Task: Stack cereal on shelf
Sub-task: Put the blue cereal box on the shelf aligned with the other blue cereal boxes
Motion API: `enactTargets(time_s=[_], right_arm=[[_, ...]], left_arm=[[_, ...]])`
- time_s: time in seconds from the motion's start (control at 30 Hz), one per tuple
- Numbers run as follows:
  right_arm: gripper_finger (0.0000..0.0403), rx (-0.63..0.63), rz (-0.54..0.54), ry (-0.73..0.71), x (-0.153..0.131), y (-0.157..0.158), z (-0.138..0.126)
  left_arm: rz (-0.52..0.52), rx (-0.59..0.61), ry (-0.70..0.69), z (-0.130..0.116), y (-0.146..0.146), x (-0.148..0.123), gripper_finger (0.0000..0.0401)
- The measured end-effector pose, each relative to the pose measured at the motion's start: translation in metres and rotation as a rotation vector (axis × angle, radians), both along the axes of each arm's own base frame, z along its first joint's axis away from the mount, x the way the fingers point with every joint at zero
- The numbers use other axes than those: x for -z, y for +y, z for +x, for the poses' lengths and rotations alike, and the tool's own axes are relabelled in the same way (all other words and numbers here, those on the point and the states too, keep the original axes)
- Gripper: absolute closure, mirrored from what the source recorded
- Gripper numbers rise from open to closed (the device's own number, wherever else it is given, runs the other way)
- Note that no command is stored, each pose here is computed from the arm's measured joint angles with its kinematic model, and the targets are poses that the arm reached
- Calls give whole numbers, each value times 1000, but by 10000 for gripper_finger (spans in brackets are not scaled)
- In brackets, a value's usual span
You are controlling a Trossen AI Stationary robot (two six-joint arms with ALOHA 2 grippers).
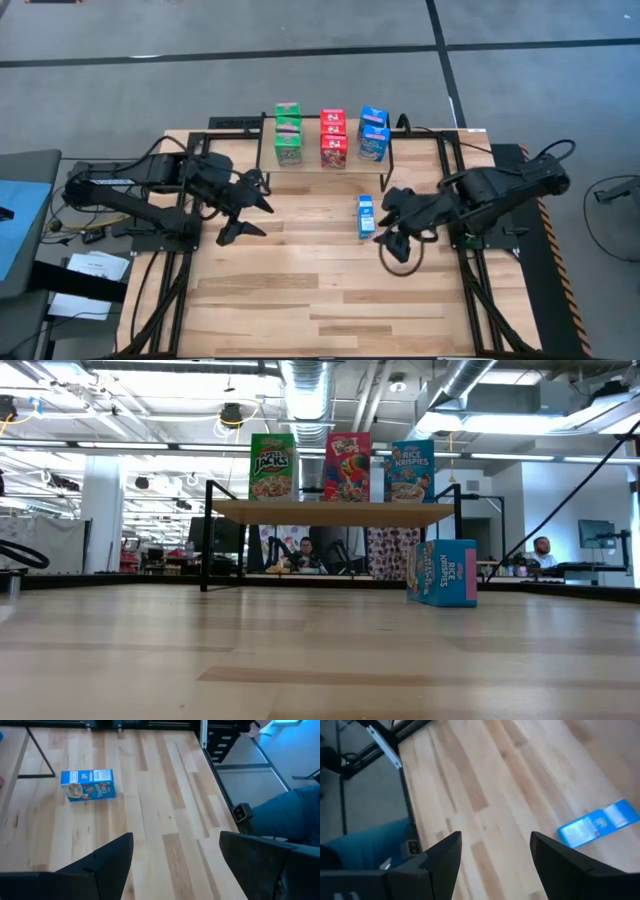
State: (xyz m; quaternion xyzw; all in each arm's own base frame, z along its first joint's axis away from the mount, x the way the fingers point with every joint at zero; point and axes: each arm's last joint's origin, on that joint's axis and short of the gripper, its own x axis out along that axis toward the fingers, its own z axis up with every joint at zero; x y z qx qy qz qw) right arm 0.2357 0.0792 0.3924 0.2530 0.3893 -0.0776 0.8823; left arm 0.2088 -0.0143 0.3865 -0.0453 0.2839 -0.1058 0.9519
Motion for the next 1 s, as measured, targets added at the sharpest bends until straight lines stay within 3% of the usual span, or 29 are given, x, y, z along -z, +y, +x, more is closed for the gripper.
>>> enactTargets(time_s=[0.23,0.43,0.6,0.83,1.0], right_arm=[[143,67,56,173,26,7,19],[143,203,78,344,49,10,27],[143,193,43,421,62,22,30],[143,151,-18,495,74,37,19],[143,203,-43,507,89,35,-3]], left_arm=[[-28,16,-15,-12,-9,-6,118],[-21,26,-66,-24,-13,-14,118],[-4,16,-79,-32,-15,-16,118],[11,-6,-92,-34,-14,-18,118],[17,-17,-92,-34,-14,-18,118]])
